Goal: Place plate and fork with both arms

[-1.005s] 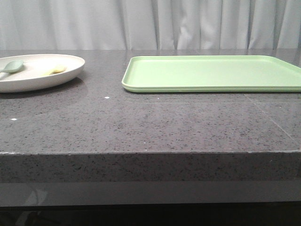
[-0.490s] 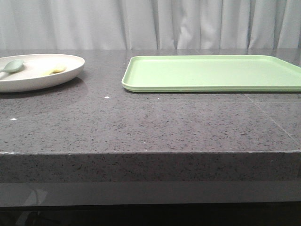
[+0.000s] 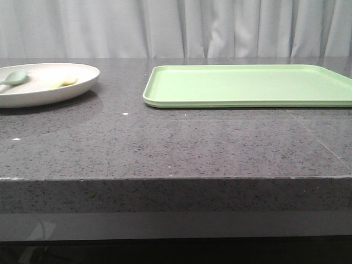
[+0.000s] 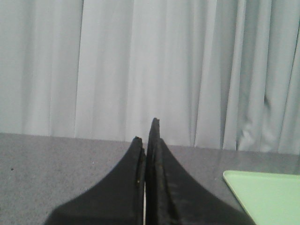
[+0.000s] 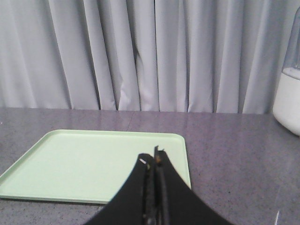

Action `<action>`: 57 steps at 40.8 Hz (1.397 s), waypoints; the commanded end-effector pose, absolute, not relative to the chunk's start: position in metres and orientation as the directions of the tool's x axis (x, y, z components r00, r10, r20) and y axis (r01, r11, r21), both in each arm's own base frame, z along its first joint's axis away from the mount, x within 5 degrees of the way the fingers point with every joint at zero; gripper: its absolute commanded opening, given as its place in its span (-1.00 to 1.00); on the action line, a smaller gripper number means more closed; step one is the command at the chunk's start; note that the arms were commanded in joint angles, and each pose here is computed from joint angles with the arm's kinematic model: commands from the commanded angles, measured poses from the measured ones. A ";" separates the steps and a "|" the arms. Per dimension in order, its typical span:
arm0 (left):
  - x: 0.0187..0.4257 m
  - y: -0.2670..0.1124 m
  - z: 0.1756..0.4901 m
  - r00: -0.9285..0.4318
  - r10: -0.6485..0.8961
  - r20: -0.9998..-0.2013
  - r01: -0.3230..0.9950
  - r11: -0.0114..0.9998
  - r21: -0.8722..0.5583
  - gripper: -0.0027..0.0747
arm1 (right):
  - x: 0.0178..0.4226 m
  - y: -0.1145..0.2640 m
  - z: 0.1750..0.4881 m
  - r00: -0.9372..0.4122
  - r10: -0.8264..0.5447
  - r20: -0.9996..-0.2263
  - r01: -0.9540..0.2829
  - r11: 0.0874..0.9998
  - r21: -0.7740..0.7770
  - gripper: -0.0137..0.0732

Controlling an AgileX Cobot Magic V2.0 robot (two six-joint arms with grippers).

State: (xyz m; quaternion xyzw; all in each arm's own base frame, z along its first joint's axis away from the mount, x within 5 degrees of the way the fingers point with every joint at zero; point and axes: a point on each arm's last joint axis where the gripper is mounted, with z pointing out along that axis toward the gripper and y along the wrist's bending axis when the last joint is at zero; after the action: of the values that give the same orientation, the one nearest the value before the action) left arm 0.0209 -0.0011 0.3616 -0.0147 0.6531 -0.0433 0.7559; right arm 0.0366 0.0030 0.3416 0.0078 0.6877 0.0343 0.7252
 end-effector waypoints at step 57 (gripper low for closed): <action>0.064 0.000 0.388 -0.064 -0.028 -0.998 0.005 1.000 -0.028 0.45 | 0.088 0.002 0.354 -0.158 0.017 -0.987 -0.021 1.000 0.020 0.59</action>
State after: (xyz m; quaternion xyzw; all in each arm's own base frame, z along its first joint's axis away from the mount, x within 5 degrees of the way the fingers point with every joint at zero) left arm 0.0624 0.0004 0.3709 -0.0080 0.7635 -0.0094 0.6457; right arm 0.0852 0.0028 0.3403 0.0029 0.7867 0.0223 0.6170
